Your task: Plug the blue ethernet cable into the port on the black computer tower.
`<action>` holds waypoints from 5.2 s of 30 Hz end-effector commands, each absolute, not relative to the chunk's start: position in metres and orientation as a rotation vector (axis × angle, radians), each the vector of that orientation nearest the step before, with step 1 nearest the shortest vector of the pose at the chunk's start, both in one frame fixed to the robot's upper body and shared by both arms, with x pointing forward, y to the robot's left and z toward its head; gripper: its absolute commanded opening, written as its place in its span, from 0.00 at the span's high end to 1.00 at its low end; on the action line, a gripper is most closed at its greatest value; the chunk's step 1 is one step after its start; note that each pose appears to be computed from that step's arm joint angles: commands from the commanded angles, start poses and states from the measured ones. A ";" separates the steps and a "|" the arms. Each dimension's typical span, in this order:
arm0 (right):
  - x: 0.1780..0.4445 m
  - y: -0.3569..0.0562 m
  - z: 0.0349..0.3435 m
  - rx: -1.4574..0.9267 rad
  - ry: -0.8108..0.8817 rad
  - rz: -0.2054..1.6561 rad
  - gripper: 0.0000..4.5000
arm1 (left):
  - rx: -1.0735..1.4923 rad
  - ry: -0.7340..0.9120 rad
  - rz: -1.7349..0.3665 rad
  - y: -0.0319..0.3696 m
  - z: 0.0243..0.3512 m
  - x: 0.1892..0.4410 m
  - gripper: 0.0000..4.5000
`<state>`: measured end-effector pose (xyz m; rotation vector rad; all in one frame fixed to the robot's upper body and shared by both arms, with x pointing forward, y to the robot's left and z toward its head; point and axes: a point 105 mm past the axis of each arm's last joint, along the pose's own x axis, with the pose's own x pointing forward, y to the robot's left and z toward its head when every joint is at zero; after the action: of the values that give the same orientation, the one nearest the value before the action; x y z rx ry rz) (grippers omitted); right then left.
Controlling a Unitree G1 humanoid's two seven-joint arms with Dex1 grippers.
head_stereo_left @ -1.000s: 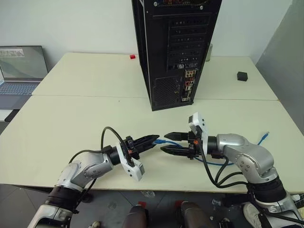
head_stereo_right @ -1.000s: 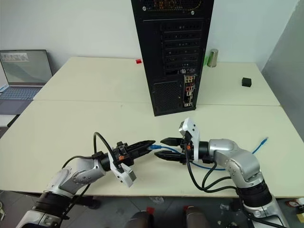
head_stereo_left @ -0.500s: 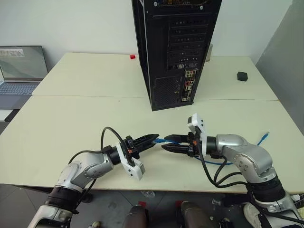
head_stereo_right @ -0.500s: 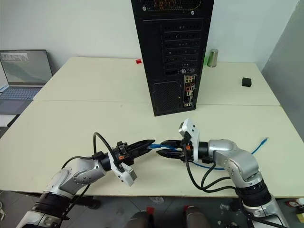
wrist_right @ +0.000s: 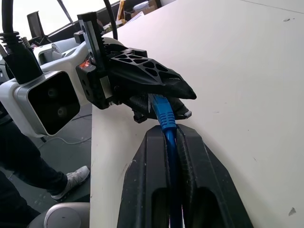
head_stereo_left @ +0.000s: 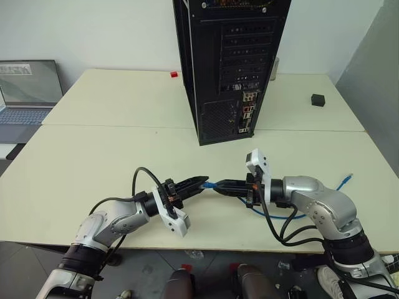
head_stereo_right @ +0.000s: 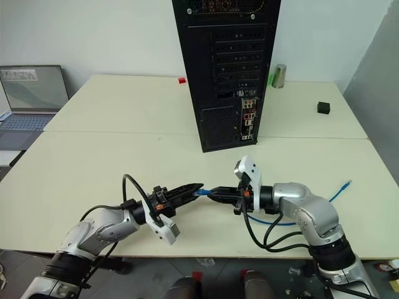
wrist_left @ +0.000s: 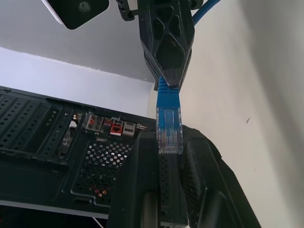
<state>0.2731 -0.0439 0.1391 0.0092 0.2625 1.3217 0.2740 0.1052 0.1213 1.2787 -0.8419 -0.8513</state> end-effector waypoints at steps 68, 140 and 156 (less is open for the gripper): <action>0.401 -0.105 0.205 -0.052 -0.148 0.236 1.00 | 0.101 -0.160 -0.503 0.055 0.191 0.354 0.15; 0.410 -0.091 0.219 0.075 -0.100 0.236 1.00 | 0.186 -0.218 -0.640 0.052 0.187 0.342 0.15; 0.411 -0.078 0.219 0.139 -0.075 0.220 1.00 | 0.187 -0.224 -0.636 0.053 0.190 0.343 0.15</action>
<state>0.4132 -0.0859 0.1930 0.1163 0.0022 0.1890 0.3451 0.0555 0.1754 0.1795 -0.1633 -0.6307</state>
